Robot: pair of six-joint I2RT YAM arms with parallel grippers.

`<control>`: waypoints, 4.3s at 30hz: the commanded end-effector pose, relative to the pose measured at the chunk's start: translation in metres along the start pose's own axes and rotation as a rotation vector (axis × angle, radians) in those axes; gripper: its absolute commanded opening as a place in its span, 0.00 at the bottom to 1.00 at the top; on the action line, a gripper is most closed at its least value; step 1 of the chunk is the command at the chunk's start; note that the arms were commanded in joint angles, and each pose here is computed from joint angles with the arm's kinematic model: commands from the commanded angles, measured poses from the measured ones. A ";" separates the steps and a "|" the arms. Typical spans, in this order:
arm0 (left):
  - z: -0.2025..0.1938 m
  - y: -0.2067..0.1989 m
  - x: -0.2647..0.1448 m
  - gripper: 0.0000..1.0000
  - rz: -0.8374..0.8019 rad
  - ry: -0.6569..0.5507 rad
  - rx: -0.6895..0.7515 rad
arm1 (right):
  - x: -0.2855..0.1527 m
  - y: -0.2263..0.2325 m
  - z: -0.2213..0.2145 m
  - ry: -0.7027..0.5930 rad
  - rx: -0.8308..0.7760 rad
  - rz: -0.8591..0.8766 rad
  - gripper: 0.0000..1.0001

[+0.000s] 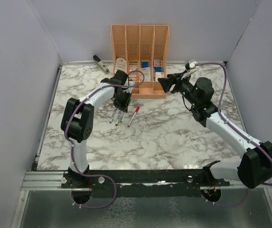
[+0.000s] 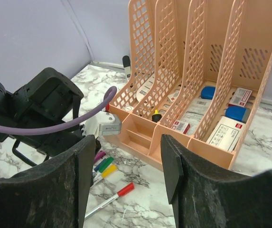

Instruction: Insert the pens into the pen caps

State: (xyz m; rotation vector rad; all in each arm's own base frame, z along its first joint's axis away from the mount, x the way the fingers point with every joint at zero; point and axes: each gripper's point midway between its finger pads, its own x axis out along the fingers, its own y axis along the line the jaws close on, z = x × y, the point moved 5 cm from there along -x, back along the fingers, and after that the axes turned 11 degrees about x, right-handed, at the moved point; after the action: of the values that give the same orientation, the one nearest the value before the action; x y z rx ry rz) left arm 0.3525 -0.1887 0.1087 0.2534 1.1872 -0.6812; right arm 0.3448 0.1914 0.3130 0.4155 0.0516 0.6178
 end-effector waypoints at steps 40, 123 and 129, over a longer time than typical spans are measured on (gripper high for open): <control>0.007 -0.005 0.039 0.24 -0.100 0.024 -0.065 | -0.001 -0.008 -0.013 0.030 0.015 -0.037 0.57; -0.131 0.200 -0.140 0.99 0.417 -0.733 -0.473 | -0.184 -0.255 -0.062 -0.109 0.291 -1.006 0.61; -0.124 0.193 -0.138 0.99 0.427 -0.717 -0.422 | -0.183 -0.255 -0.062 -0.109 0.291 -1.000 0.61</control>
State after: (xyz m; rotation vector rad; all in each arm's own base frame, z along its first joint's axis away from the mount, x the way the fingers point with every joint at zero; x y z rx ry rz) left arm 0.3460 0.0838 0.1451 -0.1631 0.5736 -0.0641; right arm 0.3215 -0.0789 0.1395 0.6438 0.2497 -0.4297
